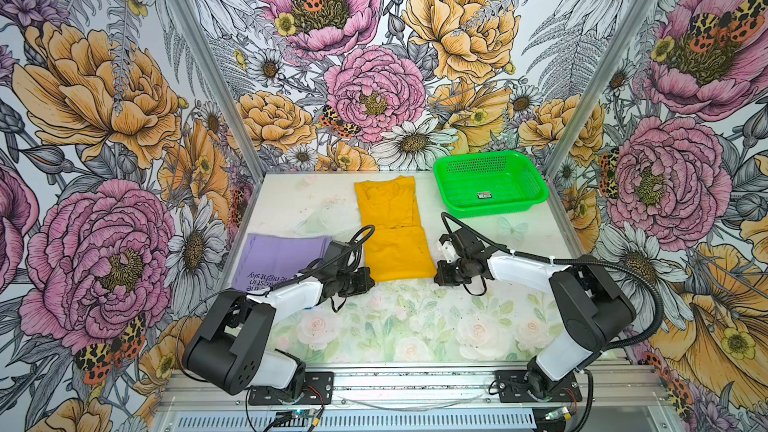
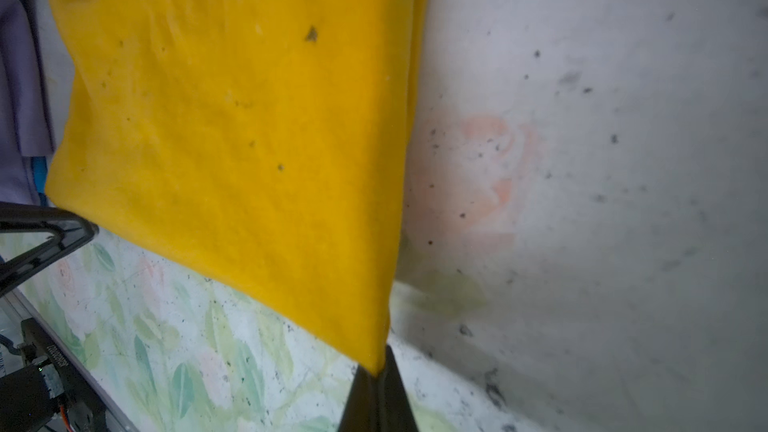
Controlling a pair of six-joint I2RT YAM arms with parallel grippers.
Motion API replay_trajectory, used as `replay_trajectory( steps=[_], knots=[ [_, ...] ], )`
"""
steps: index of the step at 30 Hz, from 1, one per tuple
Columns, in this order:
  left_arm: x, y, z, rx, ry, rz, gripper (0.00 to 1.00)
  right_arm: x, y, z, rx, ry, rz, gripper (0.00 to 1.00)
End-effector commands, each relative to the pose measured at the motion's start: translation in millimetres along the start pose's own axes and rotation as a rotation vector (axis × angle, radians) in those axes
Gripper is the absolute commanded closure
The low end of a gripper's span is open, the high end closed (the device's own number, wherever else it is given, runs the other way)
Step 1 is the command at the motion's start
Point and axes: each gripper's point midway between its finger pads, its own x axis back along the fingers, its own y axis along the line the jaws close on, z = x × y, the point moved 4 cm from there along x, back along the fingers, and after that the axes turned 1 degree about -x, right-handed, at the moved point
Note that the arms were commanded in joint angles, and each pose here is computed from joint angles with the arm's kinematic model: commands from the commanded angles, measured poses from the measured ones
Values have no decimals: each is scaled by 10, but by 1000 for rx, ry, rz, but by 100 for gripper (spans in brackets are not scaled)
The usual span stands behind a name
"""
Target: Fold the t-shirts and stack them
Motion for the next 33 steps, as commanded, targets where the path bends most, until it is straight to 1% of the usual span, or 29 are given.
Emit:
replay_trajectory(
  steps=[1, 5, 8, 13, 16, 17, 18, 19, 20, 21, 22, 23, 25, 28, 30, 33],
  knots=[
    [54, 7, 147, -13, 1, -40, 100, 103, 11, 106, 20, -22, 3, 100],
    [82, -85, 354, -12, 7, -30, 100, 191, 63, 221, 34, -19, -32, 100],
    [90, -127, 608, -1, 28, -31, 100, 321, 114, 417, 52, -3, -44, 100],
    [176, -234, 1140, 15, 62, -8, 100, 533, 164, 963, 67, 30, -70, 100],
    [317, -248, 1352, 29, 48, 0, 100, 704, 297, 1212, 100, 10, -141, 99],
    [361, -240, 1375, 35, 37, 2, 93, 761, 318, 1246, 99, -10, -158, 88],
    [425, -250, 1376, 42, 20, 19, 71, 829, 327, 1251, 92, -40, -169, 73],
    [493, -263, 1349, 46, 1, 35, 45, 910, 340, 1220, 91, -84, -175, 55],
    [556, -278, 1322, 42, -16, 45, 23, 972, 354, 1179, 99, -121, -174, 37],
    [634, -306, 1257, 35, -48, 58, 3, 1033, 378, 1116, 110, -160, -170, 22],
    [709, -339, 1181, 25, -80, 73, 1, 1074, 404, 1046, 127, -186, -159, 13],
    [759, -348, 1124, 19, -97, 78, 2, 1100, 429, 976, 144, -200, -146, 8],
    [839, -375, 955, 29, -123, 108, 1, 1051, 476, 822, 168, -177, -109, 1],
    [877, -406, 727, 47, -126, 174, 1, 900, 510, 566, 173, -139, -35, 1],
    [895, -390, 551, 48, -148, 179, 1, 781, 501, 411, 167, -128, 20, 1],
    [866, -436, 294, 37, -162, 198, 1, 671, 488, 206, 148, -150, 67, 1]
  ],
)
